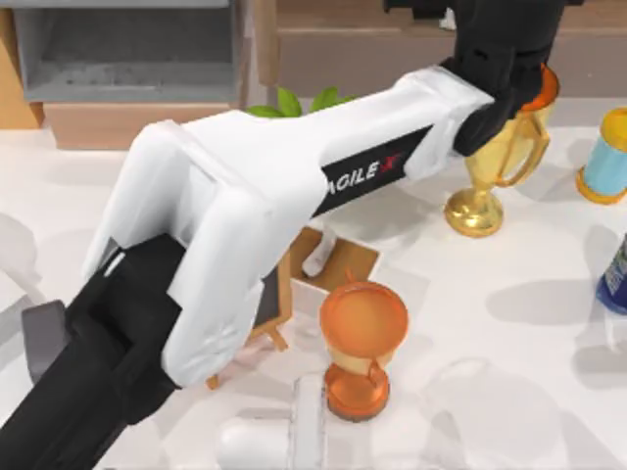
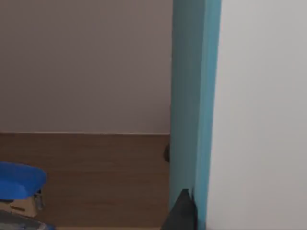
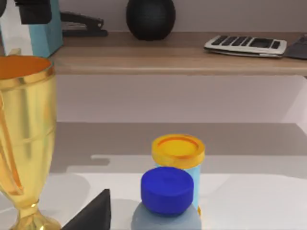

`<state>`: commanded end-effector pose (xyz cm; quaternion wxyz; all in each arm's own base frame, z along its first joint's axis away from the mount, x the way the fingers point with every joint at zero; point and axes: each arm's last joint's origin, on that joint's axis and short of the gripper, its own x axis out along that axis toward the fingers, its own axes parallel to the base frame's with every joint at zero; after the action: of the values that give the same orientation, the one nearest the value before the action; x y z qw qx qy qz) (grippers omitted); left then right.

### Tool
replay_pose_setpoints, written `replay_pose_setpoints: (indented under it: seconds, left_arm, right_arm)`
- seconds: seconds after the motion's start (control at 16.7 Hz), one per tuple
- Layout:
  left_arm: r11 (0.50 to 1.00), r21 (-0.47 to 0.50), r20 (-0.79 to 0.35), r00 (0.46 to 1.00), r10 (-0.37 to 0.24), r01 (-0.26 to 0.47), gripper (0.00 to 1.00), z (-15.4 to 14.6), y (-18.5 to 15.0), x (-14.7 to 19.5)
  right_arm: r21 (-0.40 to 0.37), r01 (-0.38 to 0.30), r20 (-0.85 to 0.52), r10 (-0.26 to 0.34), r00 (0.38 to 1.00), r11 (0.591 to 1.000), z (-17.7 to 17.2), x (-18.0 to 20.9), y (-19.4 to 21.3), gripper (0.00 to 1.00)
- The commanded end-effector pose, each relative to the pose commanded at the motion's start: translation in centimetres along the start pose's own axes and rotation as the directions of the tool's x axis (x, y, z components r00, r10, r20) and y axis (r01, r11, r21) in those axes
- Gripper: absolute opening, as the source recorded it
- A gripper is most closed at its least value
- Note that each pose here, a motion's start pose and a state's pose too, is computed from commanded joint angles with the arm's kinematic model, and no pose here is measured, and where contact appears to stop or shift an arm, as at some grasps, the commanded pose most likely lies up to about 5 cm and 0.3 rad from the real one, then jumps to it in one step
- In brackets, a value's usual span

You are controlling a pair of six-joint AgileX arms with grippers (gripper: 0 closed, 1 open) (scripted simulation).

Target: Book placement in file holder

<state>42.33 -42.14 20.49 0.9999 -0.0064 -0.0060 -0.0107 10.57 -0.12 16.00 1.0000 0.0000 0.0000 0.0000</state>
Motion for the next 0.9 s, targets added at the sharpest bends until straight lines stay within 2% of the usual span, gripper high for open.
replay_pose_setpoints:
  seconds: [0.9]
  left_arm:
    - [1.0,0.026,-0.003,1.0,-0.006,0.007,0.0,1.8,0.1,-0.3]
  right_arm:
    - [0.0,0.0,0.0,0.0,1.0,1.0,0.0,0.0,0.0,1.0]
